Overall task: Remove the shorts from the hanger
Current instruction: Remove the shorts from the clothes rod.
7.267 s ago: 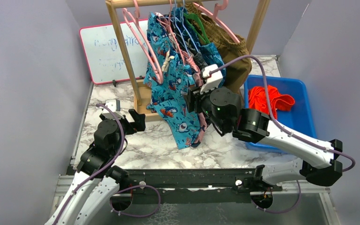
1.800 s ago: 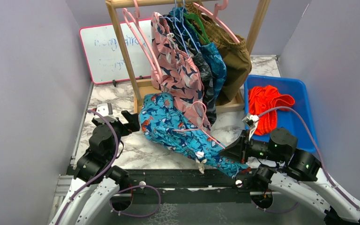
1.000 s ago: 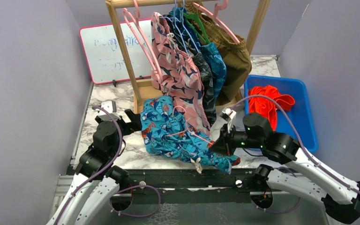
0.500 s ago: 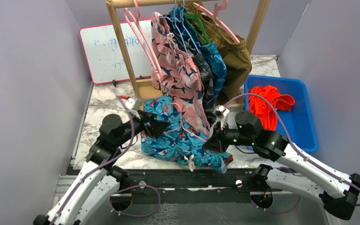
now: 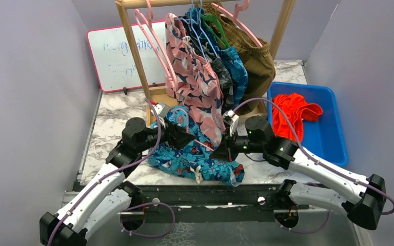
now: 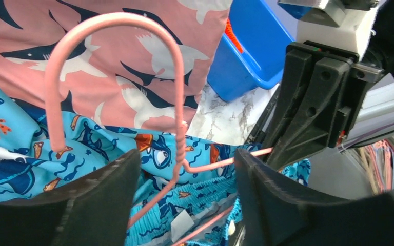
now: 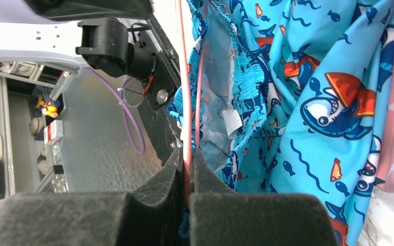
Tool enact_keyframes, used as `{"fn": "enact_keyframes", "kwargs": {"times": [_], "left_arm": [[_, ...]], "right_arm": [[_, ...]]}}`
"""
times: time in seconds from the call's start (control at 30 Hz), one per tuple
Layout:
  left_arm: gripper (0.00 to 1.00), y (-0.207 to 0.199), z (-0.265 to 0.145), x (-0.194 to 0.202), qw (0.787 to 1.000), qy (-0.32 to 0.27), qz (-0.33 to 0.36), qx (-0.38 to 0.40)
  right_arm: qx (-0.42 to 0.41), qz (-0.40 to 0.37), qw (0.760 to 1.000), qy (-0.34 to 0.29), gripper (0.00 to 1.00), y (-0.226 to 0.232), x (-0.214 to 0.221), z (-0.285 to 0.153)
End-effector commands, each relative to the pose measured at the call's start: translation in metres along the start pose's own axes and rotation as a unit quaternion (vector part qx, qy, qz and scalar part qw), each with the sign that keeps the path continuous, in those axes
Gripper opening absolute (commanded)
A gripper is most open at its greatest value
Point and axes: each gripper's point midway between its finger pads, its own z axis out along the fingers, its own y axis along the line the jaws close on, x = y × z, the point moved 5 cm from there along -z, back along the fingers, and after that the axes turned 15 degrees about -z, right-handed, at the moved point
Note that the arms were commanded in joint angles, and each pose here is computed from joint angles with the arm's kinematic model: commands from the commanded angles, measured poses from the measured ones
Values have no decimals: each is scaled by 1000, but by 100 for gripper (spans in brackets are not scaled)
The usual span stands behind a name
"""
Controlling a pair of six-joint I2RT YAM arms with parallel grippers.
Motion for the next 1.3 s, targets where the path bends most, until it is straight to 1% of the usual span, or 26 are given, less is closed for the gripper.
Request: {"fn": "enact_keyframes", "kwargs": {"times": [0.0,0.03,0.07,0.1,0.33,0.37,0.5,0.63,0.67,0.73,0.8,0.87,0.9,0.93,1.0,1.1,1.2,1.27], "left_arm": [[58,1,9,-12,999,-35,9,-6],[50,3,11,-11,999,-35,6,-11],[45,4,12,-12,999,-38,2,-14],[43,5,13,-12,999,-41,1,-15],[43,5,11,-20,997,-66,7,-30],[41,6,11,-20,997,-68,8,-34],[26,15,7,-21,994,-83,5,-65],[3,18,7,-21,993,-87,-1,-75],[0,18,7,-21,993,-88,-1,-76],[0,19,6,-21,993,-89,-1,-81],[0,22,4,-22,991,-89,5,-97],[0,28,-2,-29,985,-97,18,-139],[0,31,-7,-32,981,-100,29,-166],[0,32,-13,-36,976,-105,41,-187],[0,33,-23,-44,966,-117,67,-218],[0,31,-32,-53,959,-129,98,-234],[0,30,-32,-57,957,-125,110,-238],[0,30,-32,-56,957,-121,112,-238]], "right_arm": [[-44,-20,998,-42,1,11,-19,3],[-50,-21,998,-39,1,12,-18,4],[-55,-20,998,-37,1,13,-18,4],[-55,-18,998,-34,1,13,-16,5],[-40,-15,999,-20,1,6,-7,7],[-36,-14,999,-20,1,5,-6,7],[-30,-8,999,-22,1,4,-5,8],[-39,-9,999,-20,3,8,-9,7],[-38,-8,999,-19,5,8,-10,6],[-30,-8,999,-15,14,7,-10,4],[-12,-6,1000,-9,31,4,-10,3],[25,1,1000,8,52,-2,-12,-2],[44,-2,999,12,58,-2,-21,-8],[59,-5,998,24,62,-4,-24,-12],[79,-18,996,31,66,-5,-30,-19],[92,-25,995,23,67,-5,-36,-24],[69,-30,997,31,60,-3,-30,-21],[72,-28,996,44,59,-7,-22,-16]]}}
